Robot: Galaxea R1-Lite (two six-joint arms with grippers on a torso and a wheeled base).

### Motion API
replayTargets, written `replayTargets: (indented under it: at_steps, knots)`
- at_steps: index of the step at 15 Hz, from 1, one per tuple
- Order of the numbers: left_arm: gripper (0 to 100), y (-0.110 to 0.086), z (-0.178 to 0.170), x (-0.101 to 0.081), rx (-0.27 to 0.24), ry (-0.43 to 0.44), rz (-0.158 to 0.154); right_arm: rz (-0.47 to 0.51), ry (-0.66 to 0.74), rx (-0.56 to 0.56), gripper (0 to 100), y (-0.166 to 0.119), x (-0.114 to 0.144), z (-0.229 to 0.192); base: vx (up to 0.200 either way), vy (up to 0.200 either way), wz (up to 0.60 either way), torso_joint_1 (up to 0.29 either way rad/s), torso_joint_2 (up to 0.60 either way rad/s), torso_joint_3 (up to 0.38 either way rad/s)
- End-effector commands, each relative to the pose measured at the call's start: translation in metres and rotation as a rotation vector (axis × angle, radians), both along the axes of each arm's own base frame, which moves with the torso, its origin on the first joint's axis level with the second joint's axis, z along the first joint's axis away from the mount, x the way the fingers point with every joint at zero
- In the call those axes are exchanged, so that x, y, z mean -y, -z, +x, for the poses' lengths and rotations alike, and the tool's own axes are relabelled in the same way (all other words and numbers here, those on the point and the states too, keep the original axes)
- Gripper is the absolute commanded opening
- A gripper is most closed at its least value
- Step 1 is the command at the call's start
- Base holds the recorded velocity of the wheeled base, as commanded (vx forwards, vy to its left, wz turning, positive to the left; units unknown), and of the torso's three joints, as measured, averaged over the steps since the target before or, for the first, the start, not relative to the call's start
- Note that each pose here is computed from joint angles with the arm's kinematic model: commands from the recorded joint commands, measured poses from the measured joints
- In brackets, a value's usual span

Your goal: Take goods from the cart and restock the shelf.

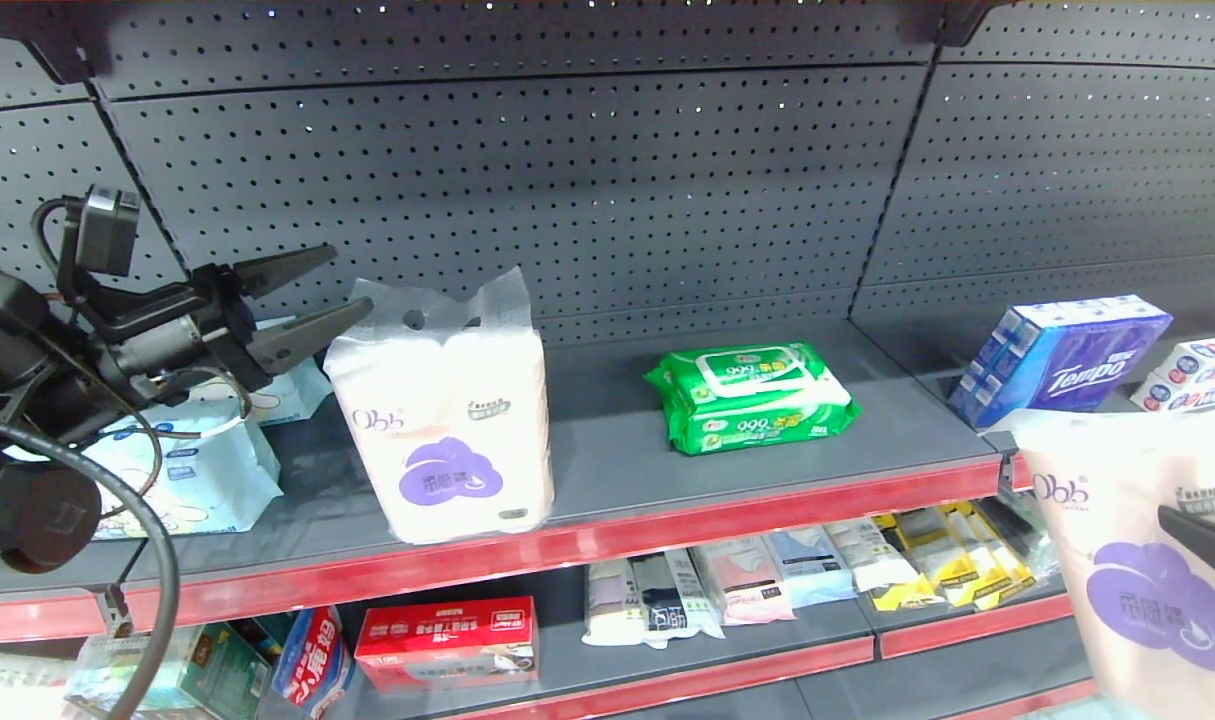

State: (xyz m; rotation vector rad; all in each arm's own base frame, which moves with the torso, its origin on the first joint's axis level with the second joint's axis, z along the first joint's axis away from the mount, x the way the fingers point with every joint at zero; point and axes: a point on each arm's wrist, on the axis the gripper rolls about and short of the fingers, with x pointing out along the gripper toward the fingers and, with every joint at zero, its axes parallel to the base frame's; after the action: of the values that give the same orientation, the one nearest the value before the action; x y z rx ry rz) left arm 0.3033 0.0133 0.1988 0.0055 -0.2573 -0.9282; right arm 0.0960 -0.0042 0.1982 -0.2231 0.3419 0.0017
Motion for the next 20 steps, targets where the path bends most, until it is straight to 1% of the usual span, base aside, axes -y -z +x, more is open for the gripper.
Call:
replayTargets:
  at_steps: [1,2,3,4,5,6,7,9,10,11,12,13,14,15,16,17,18,19,20]
  knots:
    - [100,-0.01,0.0,-0.001,0.041,-0.011,0.001,-0.001,0.0,0.0,0,0.0,0.0,0.001,0.0,0.0,0.0,0.0,0.0,0.0]
    - [100,-0.018,0.001,-0.001,0.087,-0.017,0.012,0.0,0.0,-0.003,0,0.0,0.0,0.001,0.0,0.0,0.0,0.0,0.0,0.0]
    - [100,-0.02,0.001,-0.002,0.109,-0.029,0.022,-0.002,-0.001,-0.006,0,0.0,0.0,0.001,0.0,0.0,0.0,0.0,0.0,0.0]
    - [100,-0.021,0.003,-0.002,0.114,-0.064,0.009,-0.003,-0.003,-0.008,0,0.001,0.0,0.002,0.0,0.0,0.0,0.0,0.0,0.0]
    - [100,-0.021,0.005,-0.003,0.112,-0.12,-0.016,-0.003,-0.004,-0.009,0,0.001,0.0,0.002,0.0,0.0,0.0,0.0,0.0,0.0]
    - [100,-0.02,0.007,-0.004,0.096,-0.183,-0.046,-0.005,-0.004,-0.012,0,0.001,0.0,0.003,0.0,0.0,0.0,0.0,0.0,0.0]
    - [100,-0.018,0.007,-0.005,0.077,-0.213,-0.06,-0.006,-0.002,-0.009,0,0.0,0.0,0.003,0.0,0.0,0.0,0.0,0.0,0.0]
    - [100,-0.016,0.008,-0.012,0.059,-0.267,-0.068,-0.006,-0.002,-0.006,0,-0.002,0.0,0.004,0.0,0.0,0.0,0.0,0.0,0.0]
    - [100,-0.013,0.008,-0.018,0.033,-0.321,-0.073,-0.006,-0.001,-0.003,0,-0.003,0.0,0.005,0.0,0.0,0.0,0.0,0.0,0.0]
    - [100,-0.01,0.01,-0.023,0.004,-0.393,-0.094,-0.006,0.001,-0.005,0,-0.003,0.0,0.005,0.0,0.0,0.0,0.0,0.0,0.0]
    - [100,-0.008,0.013,-0.024,-0.024,-0.485,-0.126,-0.004,0.001,-0.002,0,-0.004,0.0,0.006,0.0,0.0,0.0,0.0,0.0,0.0]
    - [100,-0.006,0.013,-0.025,-0.04,-0.54,-0.146,-0.003,0.002,-0.005,0,-0.003,0.0,0.006,0.0,0.0,0.0,0.0,0.0,0.0]
    - [100,-0.005,0.014,-0.026,-0.051,-0.579,-0.158,-0.003,0.004,-0.005,0,-0.003,0.0,0.006,0.0,0.0,0.0,0.0,0.0,0.0]
    - [100,-0.002,0.015,-0.027,-0.081,-0.618,-0.163,-0.001,0.003,-0.006,0,-0.003,0.0,0.006,0.0,0.0,0.0,0.0,0.0,0.0]
    - [100,-0.001,0.014,-0.028,-0.107,-0.656,-0.162,-0.001,0.001,-0.006,0,-0.003,0.0,0.006,0.0,0.0,0.0,0.0,0.0,0.0]
    - [100,-0.003,0.012,-0.03,-0.145,-0.764,-0.139,0.002,0.002,-0.006,0,-0.003,0.0,0.007,0.0,0.0,0.0,0.0,0.0,0.0]
    - [100,-0.004,0.011,-0.031,-0.177,-0.839,-0.131,0.002,0.004,-0.009,0,-0.003,0.001,0.007,0.0,0.0,0.0,0.0,0.0,0.0]
    - [100,-0.01,0.006,-0.031,-0.214,-0.92,-0.112,0.004,0.001,-0.009,0,-0.003,0.0,0.007,0.0,0.0,0.0,0.0,0.0,0.0]
    - [100,-0.011,0.003,-0.031,-0.238,-0.95,-0.086,0.004,0.003,-0.01,0,-0.002,0.0,0.007,0.0,0.0,0.0,0.0,0.0,0.0]
